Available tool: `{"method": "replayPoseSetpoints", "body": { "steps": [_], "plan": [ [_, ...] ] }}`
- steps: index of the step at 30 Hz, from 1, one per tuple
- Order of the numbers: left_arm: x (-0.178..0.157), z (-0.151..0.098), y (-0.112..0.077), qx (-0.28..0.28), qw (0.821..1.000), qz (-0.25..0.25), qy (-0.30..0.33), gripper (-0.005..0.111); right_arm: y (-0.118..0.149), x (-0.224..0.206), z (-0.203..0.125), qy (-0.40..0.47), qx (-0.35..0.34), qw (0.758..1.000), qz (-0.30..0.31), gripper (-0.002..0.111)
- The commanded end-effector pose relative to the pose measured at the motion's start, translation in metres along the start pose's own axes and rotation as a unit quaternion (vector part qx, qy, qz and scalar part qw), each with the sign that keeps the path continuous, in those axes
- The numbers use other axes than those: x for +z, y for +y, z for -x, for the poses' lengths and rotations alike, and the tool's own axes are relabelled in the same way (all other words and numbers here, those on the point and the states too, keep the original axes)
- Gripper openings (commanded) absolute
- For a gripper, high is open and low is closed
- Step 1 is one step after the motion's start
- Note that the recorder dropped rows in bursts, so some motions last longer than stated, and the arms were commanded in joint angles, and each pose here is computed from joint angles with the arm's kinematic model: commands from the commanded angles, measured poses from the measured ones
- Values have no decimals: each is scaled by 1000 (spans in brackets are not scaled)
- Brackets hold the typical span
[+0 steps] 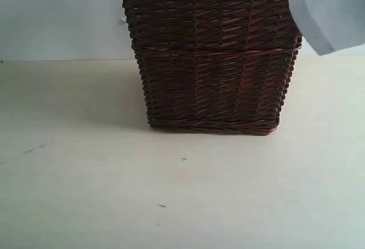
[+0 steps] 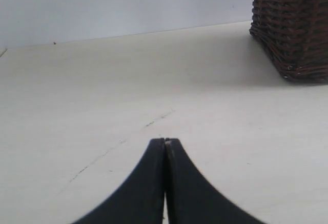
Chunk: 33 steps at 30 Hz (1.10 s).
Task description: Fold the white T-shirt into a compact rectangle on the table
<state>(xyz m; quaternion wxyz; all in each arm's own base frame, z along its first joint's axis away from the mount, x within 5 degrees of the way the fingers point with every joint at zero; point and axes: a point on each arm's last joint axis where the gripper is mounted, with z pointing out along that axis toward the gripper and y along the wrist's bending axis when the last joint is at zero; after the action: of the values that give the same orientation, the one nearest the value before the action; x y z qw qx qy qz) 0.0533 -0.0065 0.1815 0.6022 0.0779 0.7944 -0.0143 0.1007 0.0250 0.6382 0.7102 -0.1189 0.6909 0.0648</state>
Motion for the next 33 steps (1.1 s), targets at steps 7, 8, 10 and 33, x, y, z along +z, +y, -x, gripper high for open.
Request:
{"method": "replayPoseSetpoints", "body": {
  "steps": [7, 8, 10, 33],
  "plan": [
    [1, 0, -1, -2, 1000, -4, -4, 0, 11, 14, -28, 87, 46, 993, 63, 0],
    [1, 0, -1, -2, 1000, -4, -4, 0, 12, 16, -33, 98, 50, 992, 67, 0],
    [1, 0, -1, -2, 1000, -4, -4, 0, 12, 18, -49, 128, 56, 988, 68, 0],
    [1, 0, -1, -2, 1000, -4, -4, 0, 39, 74, -223, 268, 148, 933, 187, 0]
  ]
}}
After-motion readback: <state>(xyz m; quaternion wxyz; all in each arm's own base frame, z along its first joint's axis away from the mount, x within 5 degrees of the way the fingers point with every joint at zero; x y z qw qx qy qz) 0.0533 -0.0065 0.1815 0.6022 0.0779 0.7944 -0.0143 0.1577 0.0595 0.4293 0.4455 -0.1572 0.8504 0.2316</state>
